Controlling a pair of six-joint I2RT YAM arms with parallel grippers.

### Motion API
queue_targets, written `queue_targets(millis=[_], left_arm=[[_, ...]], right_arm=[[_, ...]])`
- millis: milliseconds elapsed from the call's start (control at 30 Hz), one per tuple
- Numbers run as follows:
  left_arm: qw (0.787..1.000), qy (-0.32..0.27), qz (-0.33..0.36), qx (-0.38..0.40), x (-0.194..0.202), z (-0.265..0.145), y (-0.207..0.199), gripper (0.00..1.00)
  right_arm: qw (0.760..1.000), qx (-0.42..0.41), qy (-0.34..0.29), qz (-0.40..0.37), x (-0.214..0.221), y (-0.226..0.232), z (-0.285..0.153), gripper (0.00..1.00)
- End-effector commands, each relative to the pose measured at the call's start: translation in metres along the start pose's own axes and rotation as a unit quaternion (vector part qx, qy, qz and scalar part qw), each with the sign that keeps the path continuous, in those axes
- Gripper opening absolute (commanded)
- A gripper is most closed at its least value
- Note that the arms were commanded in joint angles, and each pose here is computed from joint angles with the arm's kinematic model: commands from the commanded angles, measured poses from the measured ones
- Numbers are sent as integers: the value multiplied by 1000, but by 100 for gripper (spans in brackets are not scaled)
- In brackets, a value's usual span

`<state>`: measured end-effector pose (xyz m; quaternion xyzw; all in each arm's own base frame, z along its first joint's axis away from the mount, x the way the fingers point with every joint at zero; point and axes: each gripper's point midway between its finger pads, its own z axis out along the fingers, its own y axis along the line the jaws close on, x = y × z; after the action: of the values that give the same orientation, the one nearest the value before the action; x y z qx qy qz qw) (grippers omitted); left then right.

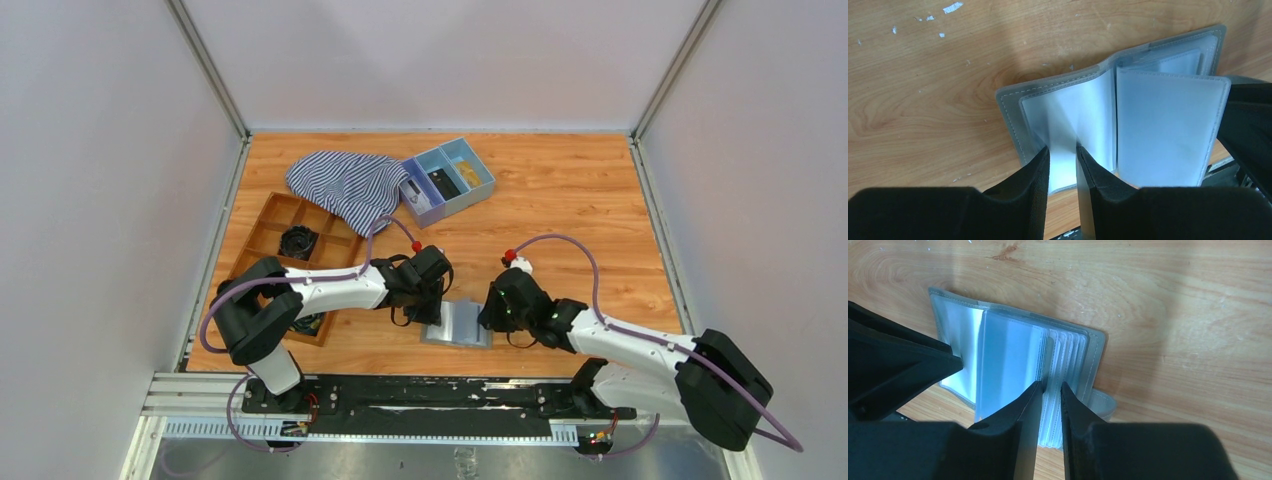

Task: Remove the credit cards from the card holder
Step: Open the card holder at the center of the board.

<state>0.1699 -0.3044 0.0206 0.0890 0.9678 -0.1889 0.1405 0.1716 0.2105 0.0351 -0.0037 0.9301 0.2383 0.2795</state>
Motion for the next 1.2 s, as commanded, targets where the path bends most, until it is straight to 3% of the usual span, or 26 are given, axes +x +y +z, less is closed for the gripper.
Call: queue_targets(millis=[0,467,1167], left_arm=[[1000,13,7,-3,10,5,6,30],[1000,12,5,3,11,4,5,29],[998,-60,8,13,-16,-63,-2,37]], right_arm=[[999,-49,0,-13,-4,31,-3,24],[995,-94,-11,-13,-10,55,-10,25],[995,-101,-6,-11,-7,60,-6,26]])
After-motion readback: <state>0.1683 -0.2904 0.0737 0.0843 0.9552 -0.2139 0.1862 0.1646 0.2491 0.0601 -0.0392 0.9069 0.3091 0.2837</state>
